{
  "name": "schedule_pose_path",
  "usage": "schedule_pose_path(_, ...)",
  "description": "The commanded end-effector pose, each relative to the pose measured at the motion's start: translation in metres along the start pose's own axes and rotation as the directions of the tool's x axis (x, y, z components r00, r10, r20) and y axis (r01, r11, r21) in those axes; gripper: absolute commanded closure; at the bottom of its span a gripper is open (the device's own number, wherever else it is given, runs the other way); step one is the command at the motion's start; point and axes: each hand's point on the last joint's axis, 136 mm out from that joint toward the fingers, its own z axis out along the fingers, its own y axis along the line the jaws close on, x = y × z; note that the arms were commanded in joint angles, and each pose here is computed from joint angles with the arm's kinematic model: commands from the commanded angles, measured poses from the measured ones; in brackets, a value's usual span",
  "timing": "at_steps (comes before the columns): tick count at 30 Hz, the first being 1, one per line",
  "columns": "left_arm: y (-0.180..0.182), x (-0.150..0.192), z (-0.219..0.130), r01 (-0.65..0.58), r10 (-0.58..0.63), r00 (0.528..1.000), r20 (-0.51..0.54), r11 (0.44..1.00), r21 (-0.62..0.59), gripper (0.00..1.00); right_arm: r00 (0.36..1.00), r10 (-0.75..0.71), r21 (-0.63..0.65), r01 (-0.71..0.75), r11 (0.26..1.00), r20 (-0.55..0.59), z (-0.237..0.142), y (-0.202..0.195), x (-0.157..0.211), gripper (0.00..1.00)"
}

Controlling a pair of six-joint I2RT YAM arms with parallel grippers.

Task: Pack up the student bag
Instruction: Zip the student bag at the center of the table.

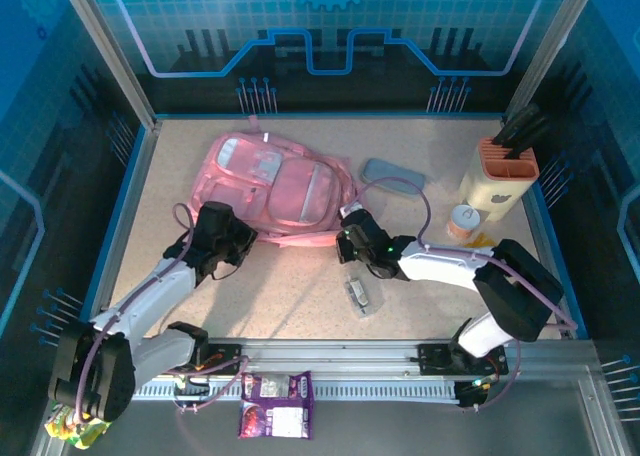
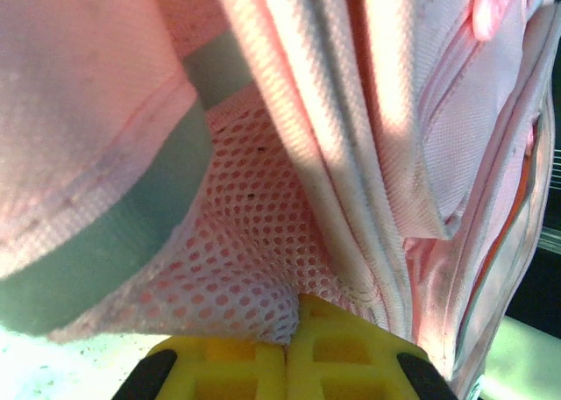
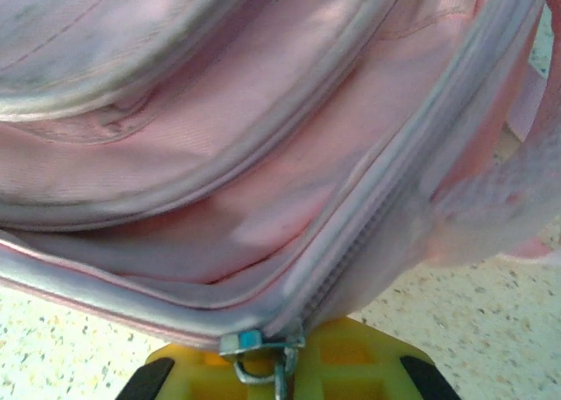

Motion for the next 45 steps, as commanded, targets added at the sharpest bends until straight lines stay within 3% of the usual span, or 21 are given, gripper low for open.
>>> schedule_pose_path(1, -0.002, -0.050, -0.013, -0.028, 0.031, 0.984, 0.173, 0.999, -0.025, 1.00, 0.994, 0.054, 0.154, -0.040, 0.987, -0.091, -0.010, -0.059, 0.017, 1.00)
schedule_pose_path(6, -0.017, -0.078, -0.004, -0.091, 0.099, 0.978, 0.184, 0.995, -0.051, 1.00, 0.989, -0.073, 0.088, 0.085, 0.992, -0.129, -0.016, -0.035, 0.016, 1.00)
schedule_pose_path(10, -0.032, -0.107, 0.015, -0.152, 0.159, 0.975, 0.157, 0.987, -0.058, 1.00, 0.962, -0.225, -0.059, 0.218, 0.974, -0.157, -0.022, 0.021, 0.023, 1.00)
schedule_pose_path(12, -0.051, -0.117, 0.028, -0.215, 0.215, 0.968, 0.127, 0.977, -0.013, 1.00, 0.954, -0.251, -0.170, 0.223, 0.960, -0.164, -0.027, 0.059, 0.026, 1.00)
schedule_pose_path(14, -0.057, -0.129, 0.035, -0.250, 0.254, 0.957, 0.140, 0.967, -0.046, 0.99, 0.960, -0.227, -0.200, 0.193, 0.961, -0.165, -0.028, 0.078, 0.020, 1.00)
schedule_pose_path(16, -0.064, -0.131, 0.039, -0.267, 0.268, 0.956, 0.119, 0.963, -0.020, 0.92, 0.971, -0.145, -0.153, 0.117, 0.981, -0.189, -0.022, 0.071, 0.018, 1.00)
schedule_pose_path(20, -0.072, -0.108, 0.034, -0.267, 0.262, 0.963, 0.058, 0.960, 0.088, 0.57, 0.976, -0.109, -0.236, 0.062, 0.970, -0.191, -0.014, 0.091, 0.018, 1.00)
schedule_pose_path(23, -0.047, -0.083, 0.027, -0.191, 0.191, 0.982, 0.007, 0.979, 0.077, 0.39, 0.972, -0.084, -0.237, 0.030, 0.971, -0.219, -0.005, 0.098, 0.022, 1.00)
schedule_pose_path(28, -0.005, -0.029, 0.019, -0.067, 0.068, 0.995, -0.076, 0.998, 0.017, 0.28, 0.963, -0.083, -0.265, 0.013, 0.964, -0.255, 0.001, 0.114, 0.030, 1.00)
schedule_pose_path(33, -0.002, 0.027, 0.024, 0.061, -0.050, 0.986, -0.156, 0.996, 0.068, 0.27, 0.957, -0.093, -0.242, 0.025, 0.970, -0.274, 0.002, 0.111, 0.039, 1.00)
schedule_pose_path(39, -0.006, 0.067, 0.038, 0.139, -0.130, 0.970, -0.203, 0.990, 0.028, 0.28, 0.954, -0.107, -0.218, 0.045, 0.975, -0.281, 0.001, 0.106, 0.046, 1.00)
schedule_pose_path(45, -0.012, 0.091, 0.053, 0.132, -0.126, 0.964, -0.235, 0.991, 0.008, 0.54, 0.956, -0.109, -0.190, 0.057, 0.980, -0.273, 0.001, 0.102, 0.043, 1.00)
